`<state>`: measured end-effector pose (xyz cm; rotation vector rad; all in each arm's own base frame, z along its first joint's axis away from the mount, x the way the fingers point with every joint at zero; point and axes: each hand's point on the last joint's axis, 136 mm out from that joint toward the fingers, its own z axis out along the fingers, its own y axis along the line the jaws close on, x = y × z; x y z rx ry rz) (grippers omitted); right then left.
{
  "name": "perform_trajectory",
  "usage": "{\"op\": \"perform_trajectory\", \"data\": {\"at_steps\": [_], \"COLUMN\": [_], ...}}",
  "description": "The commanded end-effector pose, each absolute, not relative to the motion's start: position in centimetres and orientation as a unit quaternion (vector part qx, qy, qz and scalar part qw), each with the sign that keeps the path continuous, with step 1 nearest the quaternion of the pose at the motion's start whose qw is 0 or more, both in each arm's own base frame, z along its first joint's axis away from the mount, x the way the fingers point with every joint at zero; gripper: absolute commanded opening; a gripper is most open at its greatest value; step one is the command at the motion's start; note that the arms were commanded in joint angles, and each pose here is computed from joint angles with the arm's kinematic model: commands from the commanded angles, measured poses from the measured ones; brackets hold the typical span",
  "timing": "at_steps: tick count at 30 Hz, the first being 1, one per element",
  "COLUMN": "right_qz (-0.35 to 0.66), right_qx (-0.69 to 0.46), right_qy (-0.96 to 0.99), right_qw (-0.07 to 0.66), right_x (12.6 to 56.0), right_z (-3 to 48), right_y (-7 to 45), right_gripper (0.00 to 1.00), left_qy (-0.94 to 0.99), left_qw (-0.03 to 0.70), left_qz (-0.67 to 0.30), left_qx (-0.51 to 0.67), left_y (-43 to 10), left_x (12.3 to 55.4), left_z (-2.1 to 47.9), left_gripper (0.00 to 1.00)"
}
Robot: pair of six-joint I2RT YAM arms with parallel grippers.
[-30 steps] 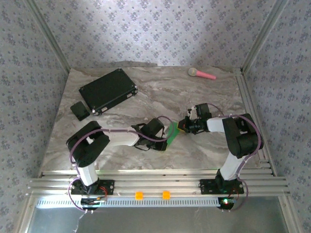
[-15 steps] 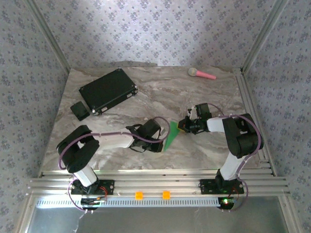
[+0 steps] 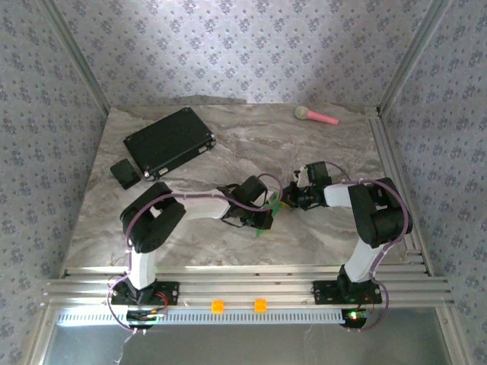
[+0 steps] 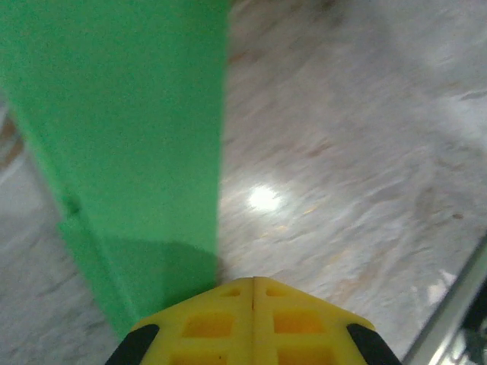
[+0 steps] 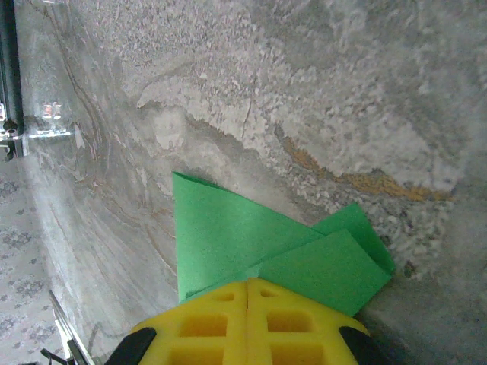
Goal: Fold a paper plane with a square sheet of paper (pick it up from the middle)
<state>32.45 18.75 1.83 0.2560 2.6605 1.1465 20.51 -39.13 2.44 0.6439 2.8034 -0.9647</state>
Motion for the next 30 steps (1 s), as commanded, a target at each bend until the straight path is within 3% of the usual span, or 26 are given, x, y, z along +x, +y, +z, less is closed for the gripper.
{"op": "perform_trajectory", "data": {"at_steps": [1, 9, 16, 23, 28, 30], "right_qz": [0.326, 0.327, 0.336, 0.414, 0.412, 0.399], "right_qx": [0.125, 0.124, 0.116, 0.053, 0.04, 0.058], "right_qy": [0.934, 0.934, 0.931, 0.899, 0.892, 0.895], "right_qw": [0.076, 0.076, 0.08, 0.133, 0.181, 0.193], "right_x": [30.5, 30.6, 31.0, 32.4, 32.9, 32.8], "right_z": [-2.1, -1.9, -1.4, 3.9, 7.6, 7.9], "right_y": [16.5, 16.4, 16.9, 20.0, 19.4, 18.3], "right_gripper": [0.02, 0.02, 0.03, 0.14, 0.19, 0.2], "left_qy": [0.929, 0.934, 0.945, 0.932, 0.922, 0.917], "left_qw": [0.035, 0.015, 0.049, 0.129, 0.141, 0.127], "left_qz": [-0.308, -0.278, -0.245, -0.298, -0.351, -0.371], "left_qx": [0.205, 0.222, 0.209, 0.159, 0.084, 0.075], "left_y": [-37.7, -34.1, -31.8, -33.0, -33.3, -34.1], "left_x": [19.1, 15.3, 15.6, 19.7, 24.4, 25.7], "left_z": [1.8, 1.0, 1.4, 5.1, 6.5, 6.7], "left_gripper": [0.05, 0.06, 0.03, 0.0, 0.12, 0.12]}}
